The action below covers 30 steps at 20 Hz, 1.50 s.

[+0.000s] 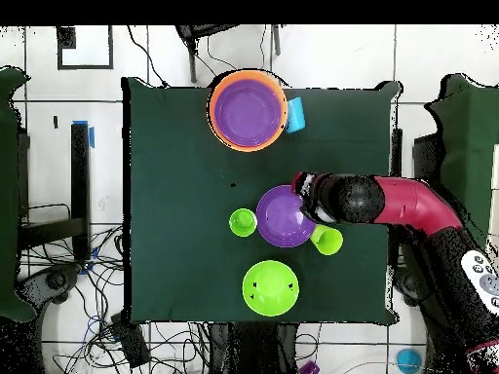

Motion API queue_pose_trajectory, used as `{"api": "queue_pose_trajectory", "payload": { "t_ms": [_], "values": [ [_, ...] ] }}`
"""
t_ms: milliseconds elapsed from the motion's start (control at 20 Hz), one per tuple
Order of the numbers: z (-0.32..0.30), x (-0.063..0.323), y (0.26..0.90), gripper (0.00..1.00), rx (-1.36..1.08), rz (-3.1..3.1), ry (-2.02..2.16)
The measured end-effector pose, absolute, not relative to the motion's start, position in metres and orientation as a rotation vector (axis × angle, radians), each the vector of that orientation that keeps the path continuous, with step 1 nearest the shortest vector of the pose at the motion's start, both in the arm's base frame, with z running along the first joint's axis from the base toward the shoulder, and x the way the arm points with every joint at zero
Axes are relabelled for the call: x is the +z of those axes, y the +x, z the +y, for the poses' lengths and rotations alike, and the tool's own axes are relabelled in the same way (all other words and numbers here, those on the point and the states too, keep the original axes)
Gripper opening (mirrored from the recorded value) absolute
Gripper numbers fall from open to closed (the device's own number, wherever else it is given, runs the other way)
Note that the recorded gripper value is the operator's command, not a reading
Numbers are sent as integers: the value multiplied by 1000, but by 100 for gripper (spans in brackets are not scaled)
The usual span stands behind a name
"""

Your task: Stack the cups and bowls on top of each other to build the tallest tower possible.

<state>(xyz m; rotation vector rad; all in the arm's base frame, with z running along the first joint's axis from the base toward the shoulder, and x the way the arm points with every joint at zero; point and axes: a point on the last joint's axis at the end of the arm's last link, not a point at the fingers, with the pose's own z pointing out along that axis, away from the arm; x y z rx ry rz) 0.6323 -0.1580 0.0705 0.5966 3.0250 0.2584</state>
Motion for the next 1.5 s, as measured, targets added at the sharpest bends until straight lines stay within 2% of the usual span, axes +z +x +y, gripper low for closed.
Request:
{"api": "queue_pose_trajectory", "payload": {
  "t_ms": [750,1500],
  "values": [
    [-198,18,600,100,364,3047,382],
    [-174,-13,603,100,655,2973,246]
  ]
}}
